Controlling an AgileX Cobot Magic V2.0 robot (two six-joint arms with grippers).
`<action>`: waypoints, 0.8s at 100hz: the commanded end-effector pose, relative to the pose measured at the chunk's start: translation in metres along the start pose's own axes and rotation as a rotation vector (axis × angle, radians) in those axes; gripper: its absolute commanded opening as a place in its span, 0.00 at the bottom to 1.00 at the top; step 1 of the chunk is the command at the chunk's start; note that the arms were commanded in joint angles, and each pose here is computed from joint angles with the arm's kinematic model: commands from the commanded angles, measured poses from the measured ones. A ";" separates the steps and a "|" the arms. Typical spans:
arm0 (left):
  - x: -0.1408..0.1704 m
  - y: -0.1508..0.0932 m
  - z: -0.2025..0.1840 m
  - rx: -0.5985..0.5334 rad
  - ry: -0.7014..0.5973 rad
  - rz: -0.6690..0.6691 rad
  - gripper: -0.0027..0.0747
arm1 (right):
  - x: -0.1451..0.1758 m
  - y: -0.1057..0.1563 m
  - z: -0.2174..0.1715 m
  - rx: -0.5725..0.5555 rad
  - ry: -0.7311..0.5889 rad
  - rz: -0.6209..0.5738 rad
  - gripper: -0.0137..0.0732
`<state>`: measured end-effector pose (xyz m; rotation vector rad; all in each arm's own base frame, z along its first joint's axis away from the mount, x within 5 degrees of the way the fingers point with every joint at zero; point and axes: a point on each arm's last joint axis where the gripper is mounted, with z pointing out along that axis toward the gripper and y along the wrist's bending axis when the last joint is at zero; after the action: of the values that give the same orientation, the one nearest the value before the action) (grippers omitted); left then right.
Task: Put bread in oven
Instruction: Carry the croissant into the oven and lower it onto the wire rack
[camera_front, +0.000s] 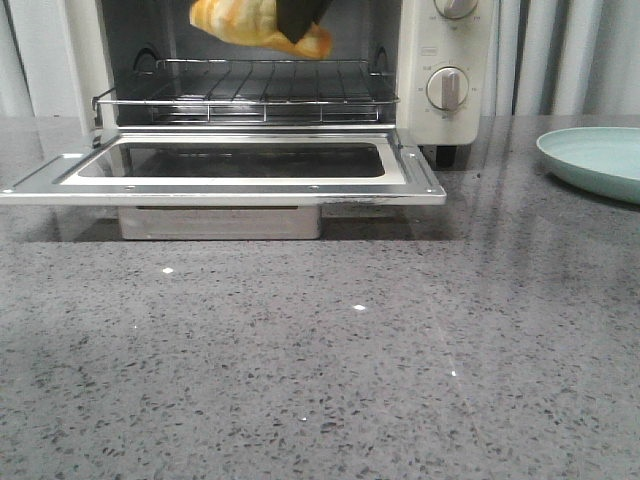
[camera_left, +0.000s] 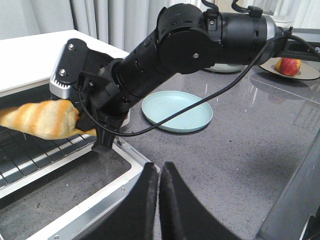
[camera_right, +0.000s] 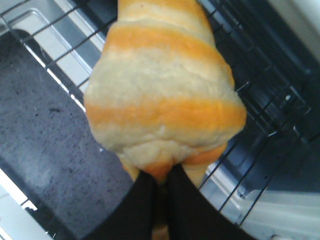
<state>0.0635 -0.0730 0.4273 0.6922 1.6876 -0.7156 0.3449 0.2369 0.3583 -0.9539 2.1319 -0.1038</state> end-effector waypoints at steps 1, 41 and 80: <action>-0.012 -0.001 -0.003 0.001 -0.077 -0.028 0.01 | -0.020 -0.016 -0.028 0.070 -0.175 -0.004 0.08; -0.010 -0.002 -0.003 0.011 -0.057 -0.027 0.01 | -0.019 -0.011 0.003 0.116 -0.160 -0.085 0.10; -0.010 -0.002 -0.003 0.011 -0.056 -0.027 0.01 | -0.016 -0.027 0.009 0.179 -0.173 0.100 0.66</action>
<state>0.0623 -0.0735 0.4254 0.7097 1.7053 -0.7214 0.3780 0.2383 0.3323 -0.7954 2.1002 -0.1690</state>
